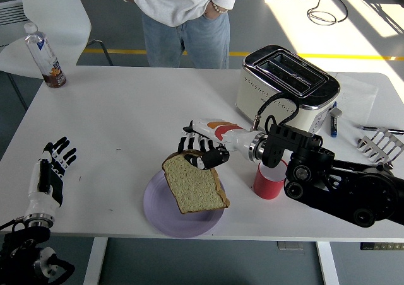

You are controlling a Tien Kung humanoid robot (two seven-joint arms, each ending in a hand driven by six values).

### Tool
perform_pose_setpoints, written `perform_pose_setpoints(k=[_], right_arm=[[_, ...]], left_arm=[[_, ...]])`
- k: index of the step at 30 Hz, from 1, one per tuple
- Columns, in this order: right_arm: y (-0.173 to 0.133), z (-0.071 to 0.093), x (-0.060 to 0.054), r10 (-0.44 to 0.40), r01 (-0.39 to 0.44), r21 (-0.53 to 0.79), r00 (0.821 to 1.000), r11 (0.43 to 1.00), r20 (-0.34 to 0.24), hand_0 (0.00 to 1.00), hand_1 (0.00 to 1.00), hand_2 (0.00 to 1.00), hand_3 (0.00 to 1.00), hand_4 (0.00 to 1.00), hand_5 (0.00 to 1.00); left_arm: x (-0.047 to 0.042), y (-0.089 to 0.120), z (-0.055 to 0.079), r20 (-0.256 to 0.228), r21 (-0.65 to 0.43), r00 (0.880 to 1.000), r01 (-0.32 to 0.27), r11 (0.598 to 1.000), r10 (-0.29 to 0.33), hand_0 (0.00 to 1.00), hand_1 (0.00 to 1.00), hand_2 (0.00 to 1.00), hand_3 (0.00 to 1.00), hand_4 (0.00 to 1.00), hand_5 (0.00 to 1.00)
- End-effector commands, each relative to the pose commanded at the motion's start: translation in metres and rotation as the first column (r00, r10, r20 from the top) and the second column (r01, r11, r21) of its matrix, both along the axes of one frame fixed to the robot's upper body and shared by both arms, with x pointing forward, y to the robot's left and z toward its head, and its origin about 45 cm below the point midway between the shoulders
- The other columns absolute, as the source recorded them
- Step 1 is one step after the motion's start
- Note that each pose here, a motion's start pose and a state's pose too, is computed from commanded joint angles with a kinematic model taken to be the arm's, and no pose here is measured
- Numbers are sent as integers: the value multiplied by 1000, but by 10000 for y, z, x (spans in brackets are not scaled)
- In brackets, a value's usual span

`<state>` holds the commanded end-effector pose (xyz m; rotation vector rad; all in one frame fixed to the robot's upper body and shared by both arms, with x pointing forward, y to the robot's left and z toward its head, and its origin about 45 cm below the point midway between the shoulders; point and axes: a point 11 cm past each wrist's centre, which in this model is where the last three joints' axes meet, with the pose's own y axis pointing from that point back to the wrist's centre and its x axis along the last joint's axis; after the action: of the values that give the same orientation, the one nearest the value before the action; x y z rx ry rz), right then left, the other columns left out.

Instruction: Push plate across desktop,pick up the break from the machine,place the break in the plate

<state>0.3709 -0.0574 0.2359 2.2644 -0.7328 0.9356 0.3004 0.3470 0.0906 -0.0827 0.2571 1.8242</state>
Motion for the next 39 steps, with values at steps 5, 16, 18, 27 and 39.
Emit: perform_pose_setpoints(k=[5, 16, 18, 27, 39], right_arm=[[-30, -206, 10, -17, 17, -4, 998, 1000, -60, 276, 290, 380, 443, 345, 2], [-16, -361, 53, -3, 4, 12, 999, 1000, -43, 474, 539, 571, 585, 539, 147], [-16, -373, 58, -5, 6, 16, 999, 1000, -40, 474, 539, 571, 585, 539, 147], [16, -403, 52, 24, -24, 19, 999, 1000, -34, 762, 777, 909, 905, 660, 221], [28, -56, 143, -15, 6, 168, 999, 986, 52, 820, 813, 953, 976, 712, 261]], left_arm=[[-2, -11, -3, -1, 2, 1000, 4, 1000, -4, 806, 799, 879, 789, 526, 998], [-25, -37, -35, -12, 4, 1000, 13, 1000, -13, 806, 799, 879, 788, 524, 998], [-21, -42, -32, -11, 5, 1000, 15, 1000, -15, 806, 799, 879, 788, 524, 998], [-33, -55, -49, -15, 5, 1000, 18, 1000, -18, 806, 799, 879, 788, 525, 998], [-9, -34, -17, -5, 6, 1000, 11, 1000, -11, 806, 799, 879, 787, 521, 998]])
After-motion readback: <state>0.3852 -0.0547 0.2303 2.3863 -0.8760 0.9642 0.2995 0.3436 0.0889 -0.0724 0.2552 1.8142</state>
